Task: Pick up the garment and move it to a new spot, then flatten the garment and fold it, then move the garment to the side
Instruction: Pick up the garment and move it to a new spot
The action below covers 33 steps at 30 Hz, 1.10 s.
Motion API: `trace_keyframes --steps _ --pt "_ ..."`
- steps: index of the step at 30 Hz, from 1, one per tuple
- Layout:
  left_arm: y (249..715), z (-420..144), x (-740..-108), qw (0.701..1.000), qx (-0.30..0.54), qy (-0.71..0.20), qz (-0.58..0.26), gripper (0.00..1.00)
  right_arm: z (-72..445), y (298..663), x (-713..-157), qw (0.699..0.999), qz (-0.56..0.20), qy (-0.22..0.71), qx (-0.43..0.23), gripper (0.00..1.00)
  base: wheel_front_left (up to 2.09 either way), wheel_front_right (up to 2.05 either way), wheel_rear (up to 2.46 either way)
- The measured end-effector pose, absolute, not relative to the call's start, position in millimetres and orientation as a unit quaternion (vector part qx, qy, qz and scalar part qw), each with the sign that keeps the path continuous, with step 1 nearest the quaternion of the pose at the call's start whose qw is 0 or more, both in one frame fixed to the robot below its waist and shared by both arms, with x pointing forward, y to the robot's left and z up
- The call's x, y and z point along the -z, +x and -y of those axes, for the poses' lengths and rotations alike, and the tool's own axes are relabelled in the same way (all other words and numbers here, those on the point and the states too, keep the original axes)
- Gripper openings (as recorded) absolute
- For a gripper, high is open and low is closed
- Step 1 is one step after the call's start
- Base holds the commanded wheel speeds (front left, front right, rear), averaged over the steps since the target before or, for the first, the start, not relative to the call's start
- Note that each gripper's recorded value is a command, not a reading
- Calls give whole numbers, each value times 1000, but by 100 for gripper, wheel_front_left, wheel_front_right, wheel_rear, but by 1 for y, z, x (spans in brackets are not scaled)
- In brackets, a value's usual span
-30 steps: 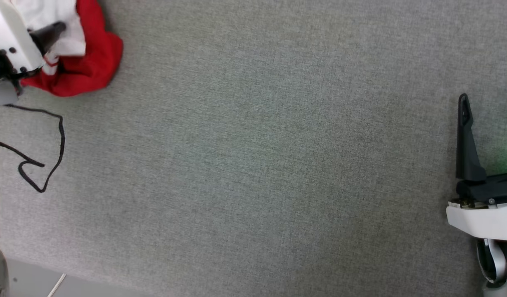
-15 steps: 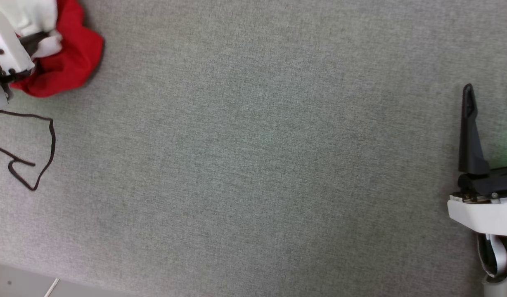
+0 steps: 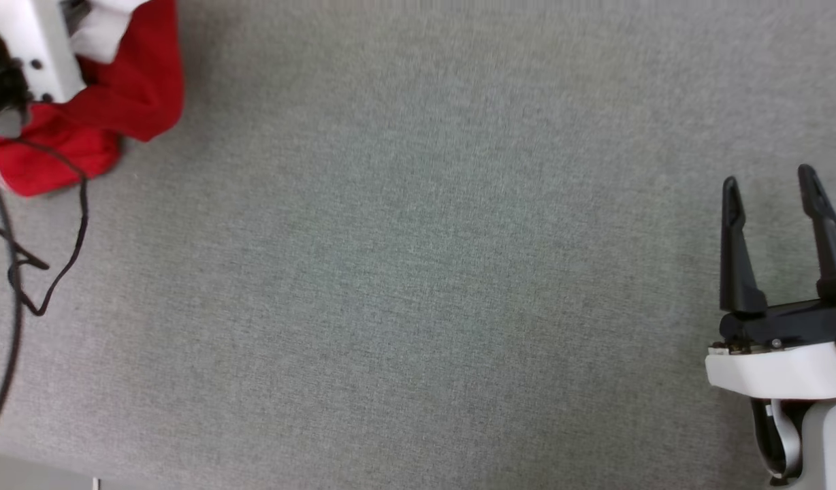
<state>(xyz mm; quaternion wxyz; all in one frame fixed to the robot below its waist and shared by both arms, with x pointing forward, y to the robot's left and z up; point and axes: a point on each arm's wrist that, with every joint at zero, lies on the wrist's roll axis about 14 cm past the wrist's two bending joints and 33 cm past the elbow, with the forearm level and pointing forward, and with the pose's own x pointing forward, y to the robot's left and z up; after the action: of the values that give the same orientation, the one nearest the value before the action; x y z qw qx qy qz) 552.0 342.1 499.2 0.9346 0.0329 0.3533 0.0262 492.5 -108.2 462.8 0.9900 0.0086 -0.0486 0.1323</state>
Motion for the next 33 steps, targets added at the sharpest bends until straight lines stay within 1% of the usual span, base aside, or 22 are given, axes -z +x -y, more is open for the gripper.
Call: trace_keyframes --steps 1,2,5,9,13,16,24,29,33 --pt "554 -334 -510 939 -13 43 -342 0 108 491 -468 990 53 9 -132 100 0 0 0" --pt "557 -308 -537 946 28 85 -312 0 110 484 -478 990 60 13 -128 100 0 0 0" --pt "560 -272 -549 947 78 114 -291 0 117 480 -488 991 68 14 -118 100 0 0 0" --pt "563 -209 -559 941 159 142 -263 0 130 473 -495 992 72 11 -101 100 0 0 0" --pt "560 -138 -558 924 245 161 -244 0 147 466 -502 994 75 18 -79 100 0 0 0" --pt "554 -85 -554 906 309 171 -232 0 163 460 -506 995 78 21 -57 100 0 0 0" --pt "516 41 -517 833 468 191 -224 0 210 445 -513 997 80 19 6 100 0 0 0" --pt "487 92 -483 788 537 182 -240 0 235 434 -510 996 72 15 41 100 0 0 0" --pt "467 114 -454 758 572 175 -261 0 246 430 -506 996 63 12 57 100 0 0 0"
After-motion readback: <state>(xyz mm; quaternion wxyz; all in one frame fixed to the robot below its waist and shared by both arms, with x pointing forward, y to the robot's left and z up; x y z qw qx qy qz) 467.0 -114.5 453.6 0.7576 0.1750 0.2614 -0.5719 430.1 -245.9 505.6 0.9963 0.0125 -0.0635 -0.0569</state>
